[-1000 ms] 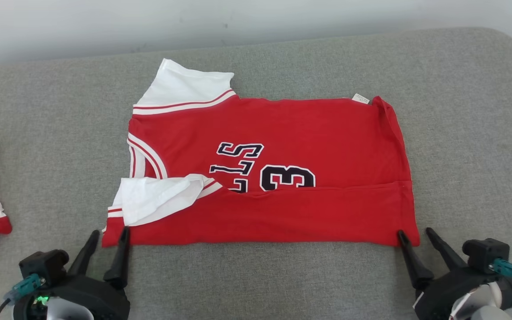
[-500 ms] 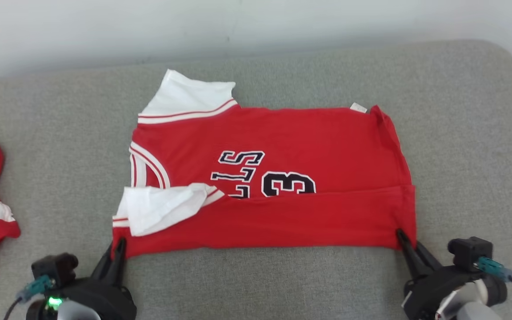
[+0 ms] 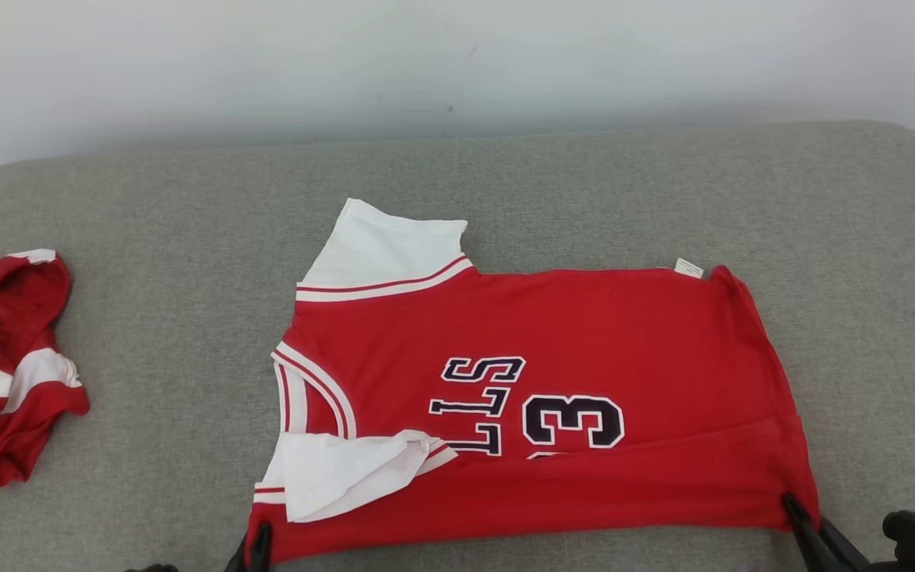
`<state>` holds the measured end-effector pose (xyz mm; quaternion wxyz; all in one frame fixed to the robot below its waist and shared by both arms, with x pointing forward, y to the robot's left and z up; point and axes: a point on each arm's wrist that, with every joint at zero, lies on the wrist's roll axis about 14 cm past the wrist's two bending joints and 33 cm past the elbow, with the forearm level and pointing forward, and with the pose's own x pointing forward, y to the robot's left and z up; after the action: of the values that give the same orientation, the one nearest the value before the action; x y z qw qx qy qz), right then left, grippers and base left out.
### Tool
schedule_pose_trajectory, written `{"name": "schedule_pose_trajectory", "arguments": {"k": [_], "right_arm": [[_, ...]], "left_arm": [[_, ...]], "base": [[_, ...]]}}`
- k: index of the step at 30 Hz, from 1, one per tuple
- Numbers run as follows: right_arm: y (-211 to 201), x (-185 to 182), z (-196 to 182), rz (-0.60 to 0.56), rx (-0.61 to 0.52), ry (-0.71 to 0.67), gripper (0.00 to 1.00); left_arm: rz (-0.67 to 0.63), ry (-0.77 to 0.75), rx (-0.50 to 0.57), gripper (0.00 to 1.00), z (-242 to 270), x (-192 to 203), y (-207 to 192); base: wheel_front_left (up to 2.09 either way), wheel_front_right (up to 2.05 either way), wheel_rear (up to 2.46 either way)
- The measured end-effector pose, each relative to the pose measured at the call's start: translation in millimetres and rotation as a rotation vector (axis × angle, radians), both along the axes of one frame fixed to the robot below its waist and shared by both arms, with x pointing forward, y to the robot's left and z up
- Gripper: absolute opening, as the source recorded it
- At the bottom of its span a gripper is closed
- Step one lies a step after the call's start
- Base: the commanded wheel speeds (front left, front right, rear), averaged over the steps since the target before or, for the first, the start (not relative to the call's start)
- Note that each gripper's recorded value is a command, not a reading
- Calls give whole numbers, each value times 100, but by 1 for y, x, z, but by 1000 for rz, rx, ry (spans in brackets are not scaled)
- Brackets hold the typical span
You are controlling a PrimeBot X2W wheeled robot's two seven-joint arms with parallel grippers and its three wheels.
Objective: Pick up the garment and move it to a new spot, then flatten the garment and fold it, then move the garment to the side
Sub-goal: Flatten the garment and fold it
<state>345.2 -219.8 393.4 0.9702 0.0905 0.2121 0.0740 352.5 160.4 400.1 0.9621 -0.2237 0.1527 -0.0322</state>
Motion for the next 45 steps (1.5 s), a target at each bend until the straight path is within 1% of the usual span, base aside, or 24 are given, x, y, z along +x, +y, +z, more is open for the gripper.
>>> {"name": "schedule_pose_trajectory", "arguments": {"k": [1,2,3,4,5,6,7,10,13,17,20,22,25,30,35,45], "right_arm": [[1,-2,-2,-5,7,7,0],[2,-4,-2,-6,12,11,38],[3,-3,-1,-9,16,7,80],[4,-2,2,-13,19,-7,100],[5,1,6,-11,13,-23,100],[5,3,11,-6,-1,-47,100],[4,6,17,-8,-12,-76,100],[4,17,41,-28,-11,-173,100],[8,29,71,-37,-15,-290,100],[20,39,103,-39,-12,-417,100],[27,41,112,-51,-2,-463,100],[31,42,113,-62,8,-478,100],[36,42,111,-62,1,-484,100],[40,36,93,-73,7,-438,100],[42,28,82,-74,5,-404,100],[38,26,83,-83,-2,-408,100]], "left_arm": [[7,2,-4,0,0,-2,0],[8,4,-5,0,-1,-4,-1],[13,6,-2,0,-1,-5,-1],[13,3,-2,37,0,-5,-1],[19,-5,3,94,3,-4,0],[20,-19,8,94,7,-2,1],[34,-37,13,100,12,1,4],[72,-119,15,100,37,14,13],[115,-221,49,100,68,28,28],[156,-348,134,100,107,42,44],[179,-401,190,100,123,46,50],[190,-419,213,100,128,47,53],[172,-435,270,100,130,49,53],[106,-436,314,100,124,42,39],[88,-374,329,100,101,29,38],[96,-349,329,100,93,24,44]], "base": [[0,0,0],[0,0,0],[0,0,0],[0,0,0],[0,0,0],[0,0,0],[0,0,0],[0,0,0],[0,0,0],[0,0,0],[0,0,0],[0,0,0],[0,0,0],[0,0,0],[0,0,0],[0,0,0]]}}
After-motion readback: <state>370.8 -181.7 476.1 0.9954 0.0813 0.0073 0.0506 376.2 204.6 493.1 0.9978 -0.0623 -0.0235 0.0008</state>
